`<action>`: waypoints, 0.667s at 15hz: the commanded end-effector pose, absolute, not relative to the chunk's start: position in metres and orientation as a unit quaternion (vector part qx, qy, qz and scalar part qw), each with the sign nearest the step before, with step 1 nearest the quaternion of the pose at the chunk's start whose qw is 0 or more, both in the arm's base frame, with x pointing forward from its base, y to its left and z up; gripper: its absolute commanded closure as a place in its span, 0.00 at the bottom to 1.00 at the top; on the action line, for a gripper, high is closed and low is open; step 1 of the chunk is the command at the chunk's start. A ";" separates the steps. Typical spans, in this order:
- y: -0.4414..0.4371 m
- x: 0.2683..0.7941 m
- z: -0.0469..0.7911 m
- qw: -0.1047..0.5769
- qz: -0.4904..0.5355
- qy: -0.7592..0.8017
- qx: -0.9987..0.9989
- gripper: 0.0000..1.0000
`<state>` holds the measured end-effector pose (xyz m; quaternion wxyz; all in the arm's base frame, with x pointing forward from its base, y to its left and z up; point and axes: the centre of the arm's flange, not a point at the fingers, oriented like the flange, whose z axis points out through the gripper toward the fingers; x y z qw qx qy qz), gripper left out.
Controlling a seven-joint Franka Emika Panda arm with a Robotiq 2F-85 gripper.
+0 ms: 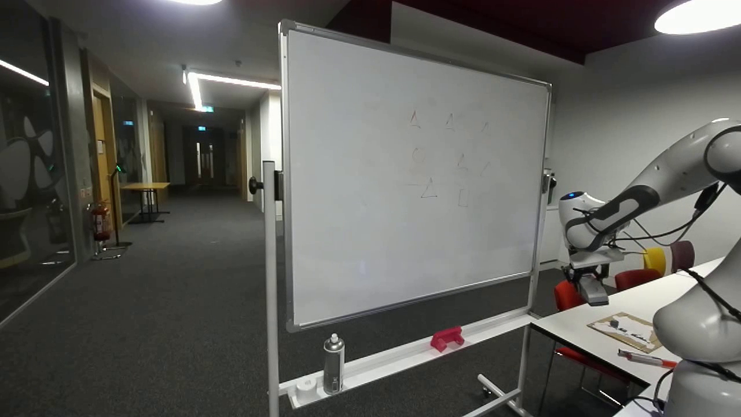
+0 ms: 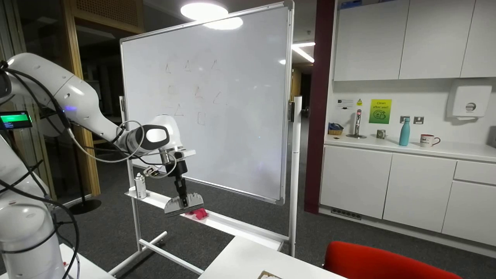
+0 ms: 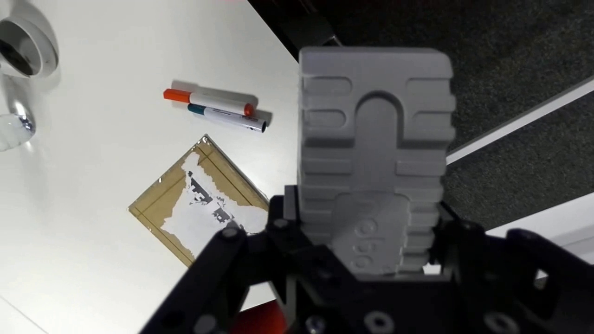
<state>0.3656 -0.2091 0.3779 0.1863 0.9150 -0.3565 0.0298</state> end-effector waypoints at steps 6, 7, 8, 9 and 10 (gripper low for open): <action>-0.199 0.369 0.406 0.216 0.035 -0.322 0.921 0.65; -0.197 0.369 0.407 0.219 0.037 -0.312 0.924 0.65; -0.193 0.369 0.409 0.220 0.040 -0.300 0.928 0.65; -0.190 0.369 0.410 0.220 0.041 -0.286 0.932 0.65; -0.187 0.368 0.410 0.219 0.043 -0.266 0.938 0.65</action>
